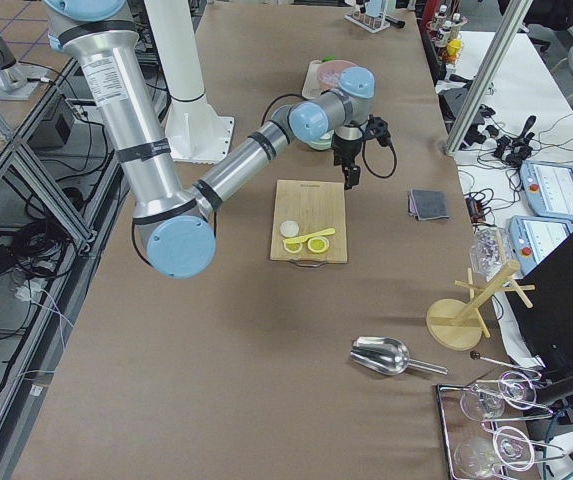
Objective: Put spoon and ice into bowl
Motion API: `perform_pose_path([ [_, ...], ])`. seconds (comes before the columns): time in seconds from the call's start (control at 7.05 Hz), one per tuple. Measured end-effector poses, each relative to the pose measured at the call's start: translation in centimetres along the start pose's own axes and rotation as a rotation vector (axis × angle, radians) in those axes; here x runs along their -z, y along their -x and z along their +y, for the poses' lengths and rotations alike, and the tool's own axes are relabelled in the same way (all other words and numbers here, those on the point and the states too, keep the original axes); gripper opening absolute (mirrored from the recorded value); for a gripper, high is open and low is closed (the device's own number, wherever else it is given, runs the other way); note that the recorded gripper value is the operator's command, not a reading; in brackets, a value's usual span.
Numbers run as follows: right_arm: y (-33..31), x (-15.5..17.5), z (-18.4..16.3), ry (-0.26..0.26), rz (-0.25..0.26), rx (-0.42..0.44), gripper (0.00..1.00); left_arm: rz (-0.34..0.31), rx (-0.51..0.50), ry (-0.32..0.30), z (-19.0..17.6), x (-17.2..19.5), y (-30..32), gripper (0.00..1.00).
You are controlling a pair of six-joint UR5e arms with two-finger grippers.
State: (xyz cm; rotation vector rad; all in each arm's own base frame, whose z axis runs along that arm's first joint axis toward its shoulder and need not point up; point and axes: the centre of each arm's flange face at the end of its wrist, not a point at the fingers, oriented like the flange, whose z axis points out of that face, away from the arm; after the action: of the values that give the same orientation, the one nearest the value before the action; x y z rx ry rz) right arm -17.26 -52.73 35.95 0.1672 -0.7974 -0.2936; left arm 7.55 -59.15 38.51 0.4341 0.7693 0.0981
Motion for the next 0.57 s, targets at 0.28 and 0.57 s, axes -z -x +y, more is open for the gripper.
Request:
perform_pose_path([
  [0.28, -10.9, 0.3, 2.5, 0.007, 0.05, -0.039, 1.0, -0.046, 0.039, 0.089, 4.5, -2.1, 10.7, 0.98],
  [0.57, -18.3, 0.6, 5.5, 0.028, 0.058, -0.079, 1.0, -0.085, 0.155, 0.143, 8.2, -2.5, 17.8, 0.98],
])
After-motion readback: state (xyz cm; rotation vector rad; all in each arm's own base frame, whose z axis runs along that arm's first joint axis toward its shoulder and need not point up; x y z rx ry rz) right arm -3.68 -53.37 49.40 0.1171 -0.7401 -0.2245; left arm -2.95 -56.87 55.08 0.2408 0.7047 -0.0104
